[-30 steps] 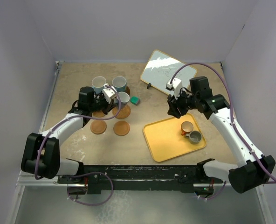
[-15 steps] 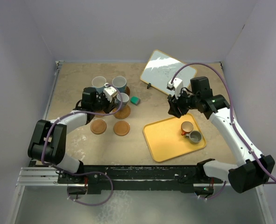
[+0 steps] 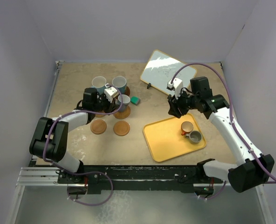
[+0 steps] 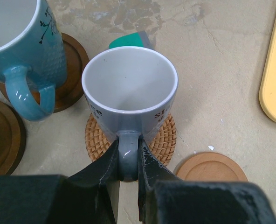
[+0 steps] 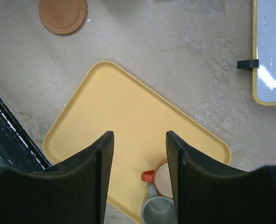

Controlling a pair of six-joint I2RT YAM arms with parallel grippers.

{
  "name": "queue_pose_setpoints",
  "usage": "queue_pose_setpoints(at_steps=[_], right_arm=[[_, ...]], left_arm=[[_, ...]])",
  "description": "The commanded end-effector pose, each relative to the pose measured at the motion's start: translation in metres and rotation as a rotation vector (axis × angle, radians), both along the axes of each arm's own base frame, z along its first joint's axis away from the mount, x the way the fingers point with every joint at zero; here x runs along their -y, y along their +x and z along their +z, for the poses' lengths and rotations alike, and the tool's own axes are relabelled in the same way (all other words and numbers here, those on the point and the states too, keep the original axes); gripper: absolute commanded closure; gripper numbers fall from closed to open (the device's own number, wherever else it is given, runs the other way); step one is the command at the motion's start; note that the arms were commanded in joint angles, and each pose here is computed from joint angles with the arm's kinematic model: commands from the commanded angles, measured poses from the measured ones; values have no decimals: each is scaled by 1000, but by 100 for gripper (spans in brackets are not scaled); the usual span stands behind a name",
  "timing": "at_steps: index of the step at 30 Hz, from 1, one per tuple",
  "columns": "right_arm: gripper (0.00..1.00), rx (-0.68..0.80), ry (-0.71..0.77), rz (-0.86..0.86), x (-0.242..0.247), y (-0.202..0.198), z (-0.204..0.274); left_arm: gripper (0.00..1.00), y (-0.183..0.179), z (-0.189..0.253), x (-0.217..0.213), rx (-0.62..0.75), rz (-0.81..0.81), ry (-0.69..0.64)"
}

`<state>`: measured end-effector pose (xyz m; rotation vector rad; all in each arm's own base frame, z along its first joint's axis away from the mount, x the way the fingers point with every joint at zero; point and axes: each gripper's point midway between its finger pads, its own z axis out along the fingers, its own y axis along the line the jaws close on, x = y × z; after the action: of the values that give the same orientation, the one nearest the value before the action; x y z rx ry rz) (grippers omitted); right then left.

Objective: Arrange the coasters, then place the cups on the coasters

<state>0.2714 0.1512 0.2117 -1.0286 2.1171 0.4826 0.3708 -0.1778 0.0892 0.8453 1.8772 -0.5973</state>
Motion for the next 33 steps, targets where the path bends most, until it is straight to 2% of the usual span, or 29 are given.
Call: queue_pose_setpoints(at_steps=[1, 11, 25, 33], right_arm=[[49, 14, 7, 7, -1, 5, 2], [49, 18, 2, 0, 1, 5, 3], [49, 18, 1, 2, 1, 5, 2], [49, 14, 2, 1, 1, 5, 2]], left_arm=[[97, 15, 34, 6, 107, -32, -30], [96, 14, 26, 1, 71, -28, 16], [74, 3, 22, -7, 50, -27, 69], [73, -3, 20, -10, 41, -29, 86]])
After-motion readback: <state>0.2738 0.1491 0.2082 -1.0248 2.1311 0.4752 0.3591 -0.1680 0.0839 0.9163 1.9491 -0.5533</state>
